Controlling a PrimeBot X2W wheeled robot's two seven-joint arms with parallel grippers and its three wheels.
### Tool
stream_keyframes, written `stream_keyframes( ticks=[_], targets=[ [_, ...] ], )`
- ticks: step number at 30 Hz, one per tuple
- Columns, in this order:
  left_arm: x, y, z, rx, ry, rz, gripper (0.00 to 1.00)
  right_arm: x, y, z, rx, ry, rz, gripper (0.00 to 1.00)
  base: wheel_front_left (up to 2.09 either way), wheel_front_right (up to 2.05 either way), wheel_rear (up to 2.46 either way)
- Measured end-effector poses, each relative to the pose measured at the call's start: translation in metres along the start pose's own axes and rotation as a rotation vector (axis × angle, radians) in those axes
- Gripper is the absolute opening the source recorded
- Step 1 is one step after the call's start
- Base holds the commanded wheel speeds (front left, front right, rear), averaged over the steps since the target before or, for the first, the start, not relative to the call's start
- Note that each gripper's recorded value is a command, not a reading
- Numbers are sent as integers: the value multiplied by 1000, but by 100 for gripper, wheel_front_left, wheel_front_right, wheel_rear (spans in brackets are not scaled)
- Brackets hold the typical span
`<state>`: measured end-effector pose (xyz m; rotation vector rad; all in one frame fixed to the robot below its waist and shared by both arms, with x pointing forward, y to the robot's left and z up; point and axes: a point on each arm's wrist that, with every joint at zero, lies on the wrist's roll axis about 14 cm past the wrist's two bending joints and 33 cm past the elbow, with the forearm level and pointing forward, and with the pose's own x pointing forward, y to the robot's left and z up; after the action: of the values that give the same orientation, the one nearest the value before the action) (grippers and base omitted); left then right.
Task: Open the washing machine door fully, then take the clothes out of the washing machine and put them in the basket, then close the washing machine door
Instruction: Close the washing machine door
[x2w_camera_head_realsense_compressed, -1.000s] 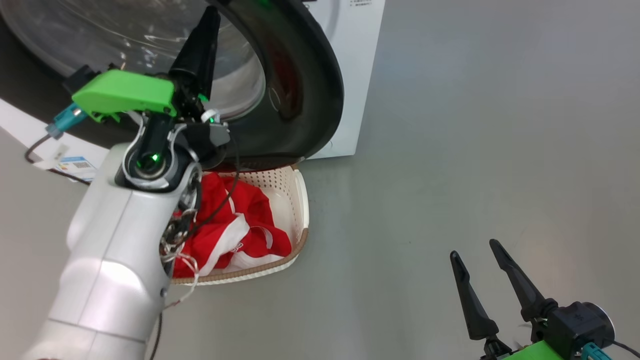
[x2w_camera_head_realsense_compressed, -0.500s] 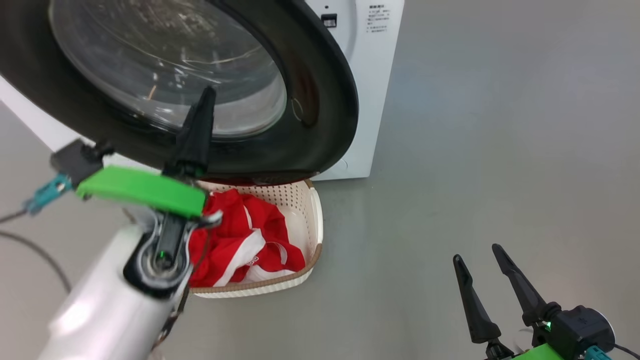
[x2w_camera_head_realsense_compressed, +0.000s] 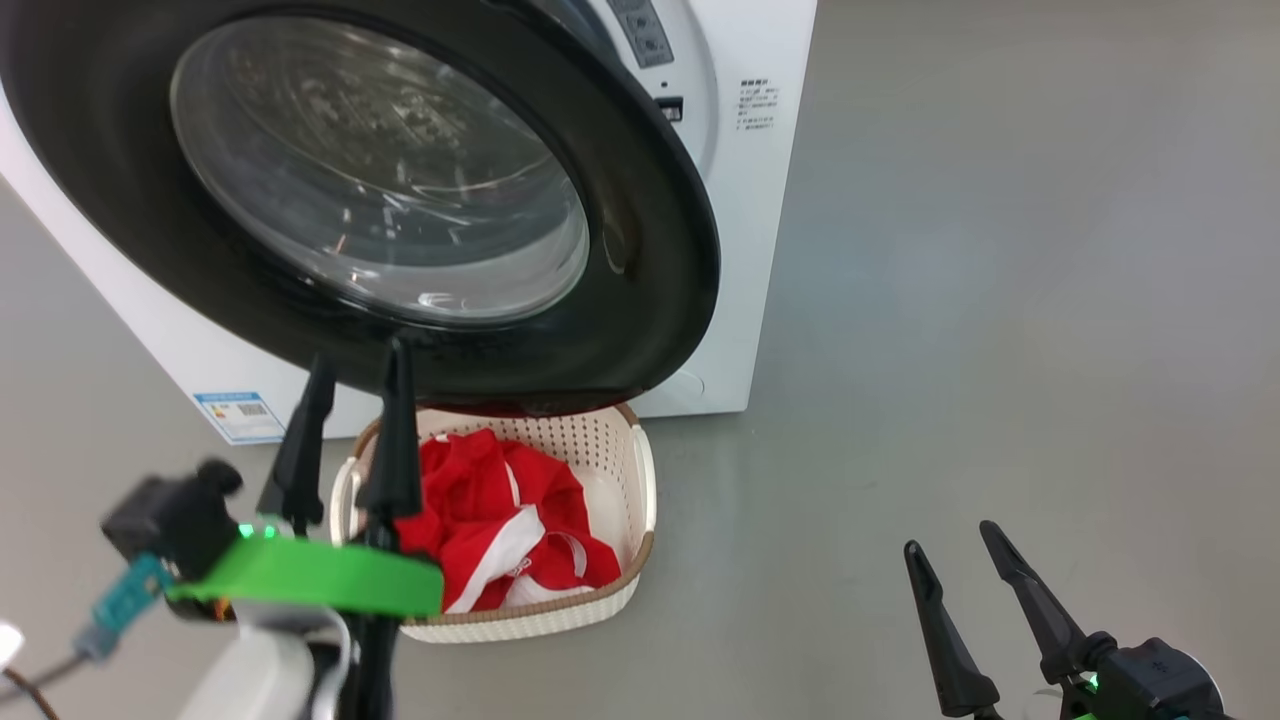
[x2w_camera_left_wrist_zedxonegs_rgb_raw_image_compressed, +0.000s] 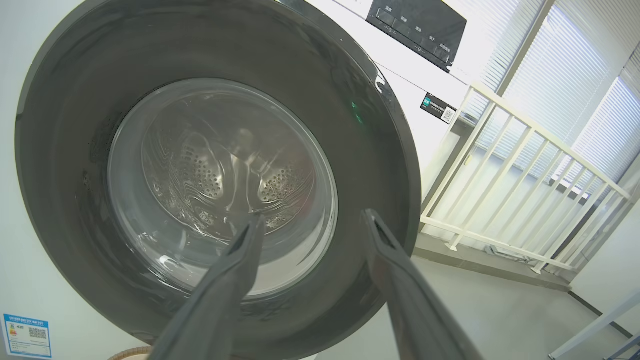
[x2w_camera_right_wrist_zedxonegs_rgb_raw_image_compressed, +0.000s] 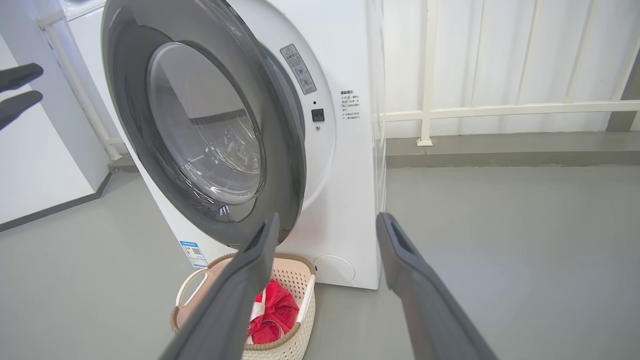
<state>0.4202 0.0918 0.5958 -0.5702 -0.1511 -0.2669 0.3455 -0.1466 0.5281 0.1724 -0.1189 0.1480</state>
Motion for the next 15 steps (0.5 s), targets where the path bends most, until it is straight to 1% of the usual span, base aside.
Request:
stream_keyframes(
  ticks=[3, 9, 15],
  targets=[
    [-15, -1, 4, 67, -33, 17, 100, -2, 1, 5, -2, -16, 3, 100, 0, 0, 0],
    [-37, 9, 10, 218, -73, 54, 100, -11, 2, 7, -2, -19, 1, 100, 0, 0, 0],
    [-62, 18, -4, 282, -35, 87, 100, -17, 3, 10, -3, -30, 0, 100, 0, 0, 0]
  ],
)
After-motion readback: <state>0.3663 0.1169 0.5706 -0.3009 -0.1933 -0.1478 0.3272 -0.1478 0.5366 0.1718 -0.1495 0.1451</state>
